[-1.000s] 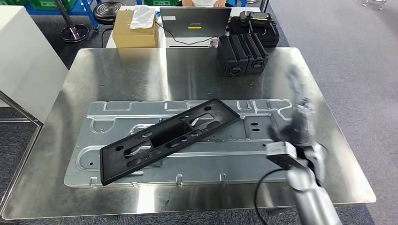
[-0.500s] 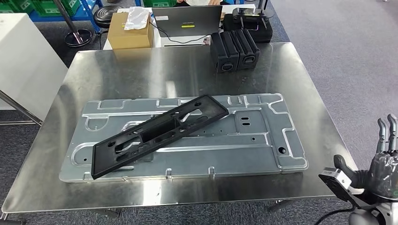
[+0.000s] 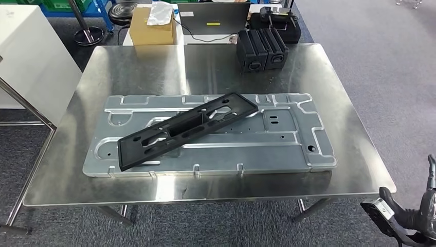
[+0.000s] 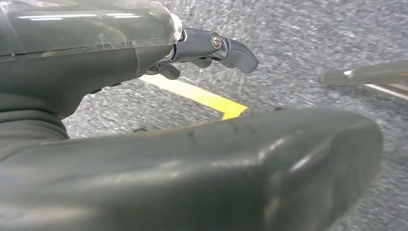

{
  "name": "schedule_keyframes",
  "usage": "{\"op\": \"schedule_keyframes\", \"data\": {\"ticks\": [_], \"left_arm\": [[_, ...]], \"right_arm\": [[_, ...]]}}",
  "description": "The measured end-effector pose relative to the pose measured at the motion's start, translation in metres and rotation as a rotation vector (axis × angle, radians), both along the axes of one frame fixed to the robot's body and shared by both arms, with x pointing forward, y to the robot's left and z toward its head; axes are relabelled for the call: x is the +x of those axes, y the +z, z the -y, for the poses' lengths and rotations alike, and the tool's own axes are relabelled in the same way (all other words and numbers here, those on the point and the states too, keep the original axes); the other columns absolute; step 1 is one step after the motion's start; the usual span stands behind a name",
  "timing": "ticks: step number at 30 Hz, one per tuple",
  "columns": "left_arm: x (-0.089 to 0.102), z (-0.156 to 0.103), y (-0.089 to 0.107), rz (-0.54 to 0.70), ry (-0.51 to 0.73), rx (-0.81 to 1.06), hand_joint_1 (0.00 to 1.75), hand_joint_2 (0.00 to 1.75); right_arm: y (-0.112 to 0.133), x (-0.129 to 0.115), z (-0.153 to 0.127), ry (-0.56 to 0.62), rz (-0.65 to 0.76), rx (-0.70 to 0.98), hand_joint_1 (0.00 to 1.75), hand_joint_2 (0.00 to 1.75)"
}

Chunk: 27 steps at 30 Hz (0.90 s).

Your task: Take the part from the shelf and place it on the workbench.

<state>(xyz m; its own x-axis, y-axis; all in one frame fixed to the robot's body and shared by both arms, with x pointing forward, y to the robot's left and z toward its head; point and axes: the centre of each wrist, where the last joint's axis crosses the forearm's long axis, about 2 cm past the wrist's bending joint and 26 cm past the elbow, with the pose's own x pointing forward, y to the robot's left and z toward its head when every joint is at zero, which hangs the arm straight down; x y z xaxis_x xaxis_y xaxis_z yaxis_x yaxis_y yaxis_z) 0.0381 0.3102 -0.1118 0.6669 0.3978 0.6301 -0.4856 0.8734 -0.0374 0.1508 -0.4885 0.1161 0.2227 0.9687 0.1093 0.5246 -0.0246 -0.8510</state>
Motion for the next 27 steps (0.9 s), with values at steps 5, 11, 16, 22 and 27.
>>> {"op": "schedule_keyframes", "data": {"ticks": [5, 11, 16, 22, 27], "left_arm": [[0.000, 0.005, 0.000, -0.004, 0.002, -0.016, 0.00, 0.00], [-0.007, 0.010, -0.001, -0.021, 0.004, -0.028, 0.00, 0.00], [-0.008, 0.012, -0.001, -0.019, -0.009, -0.028, 0.00, 0.00], [-0.002, 0.012, 0.000, -0.016, -0.069, -0.032, 0.00, 0.00], [-0.001, 0.014, 0.000, -0.038, -0.131, -0.046, 0.00, 0.00]], "right_arm": [[-0.035, -0.023, 0.023, -0.067, -0.127, 0.057, 0.00, 0.00], [-0.111, -0.076, 0.032, -0.268, -0.339, 0.269, 0.00, 0.00], [-0.170, -0.114, -0.007, -0.523, -0.638, 0.539, 0.00, 0.00], [-0.213, -0.125, -0.084, -0.712, -1.269, 0.930, 0.00, 0.00], [-0.226, -0.130, -0.141, -0.632, -1.621, 1.144, 0.00, 0.00]]}}
